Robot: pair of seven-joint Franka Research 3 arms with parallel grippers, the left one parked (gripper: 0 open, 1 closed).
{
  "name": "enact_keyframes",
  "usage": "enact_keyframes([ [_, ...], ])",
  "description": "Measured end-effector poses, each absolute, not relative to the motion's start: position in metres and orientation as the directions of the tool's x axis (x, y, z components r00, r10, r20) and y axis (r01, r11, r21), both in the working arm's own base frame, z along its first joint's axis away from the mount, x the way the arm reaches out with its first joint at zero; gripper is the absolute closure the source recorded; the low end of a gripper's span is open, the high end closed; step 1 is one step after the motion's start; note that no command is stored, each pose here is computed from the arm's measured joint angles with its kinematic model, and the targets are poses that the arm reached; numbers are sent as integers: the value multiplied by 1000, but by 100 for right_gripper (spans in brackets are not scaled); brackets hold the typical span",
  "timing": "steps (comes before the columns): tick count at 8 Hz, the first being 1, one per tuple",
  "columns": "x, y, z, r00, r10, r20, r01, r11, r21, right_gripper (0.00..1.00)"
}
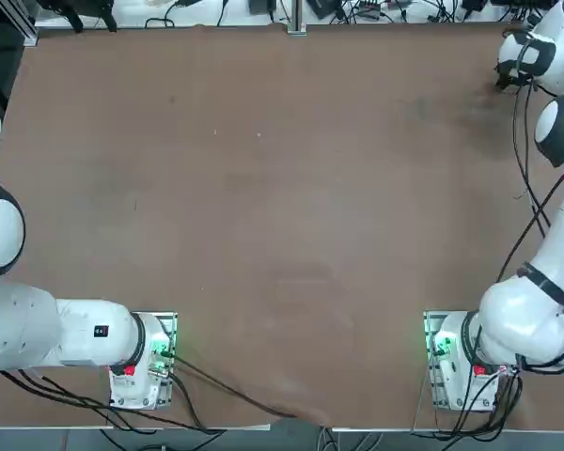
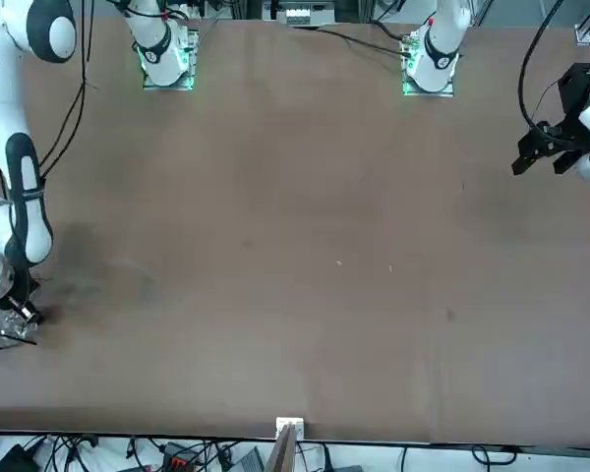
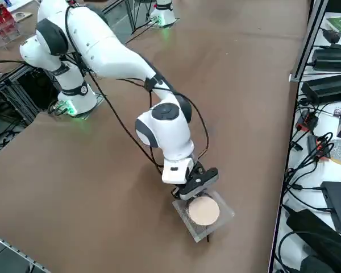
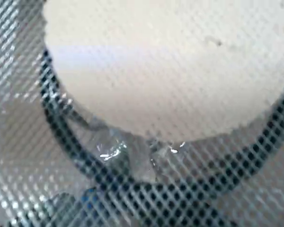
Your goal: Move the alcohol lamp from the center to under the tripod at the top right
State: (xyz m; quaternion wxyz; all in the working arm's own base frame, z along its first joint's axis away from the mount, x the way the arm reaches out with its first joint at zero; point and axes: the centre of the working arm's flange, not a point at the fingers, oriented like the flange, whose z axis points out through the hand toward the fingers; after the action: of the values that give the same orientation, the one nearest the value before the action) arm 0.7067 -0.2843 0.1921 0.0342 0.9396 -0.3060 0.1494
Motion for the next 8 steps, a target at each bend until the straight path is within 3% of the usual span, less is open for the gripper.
enact_keyframes([
  [8,718,-304,192,724,-584,366,-614,-788,-44,96],
])
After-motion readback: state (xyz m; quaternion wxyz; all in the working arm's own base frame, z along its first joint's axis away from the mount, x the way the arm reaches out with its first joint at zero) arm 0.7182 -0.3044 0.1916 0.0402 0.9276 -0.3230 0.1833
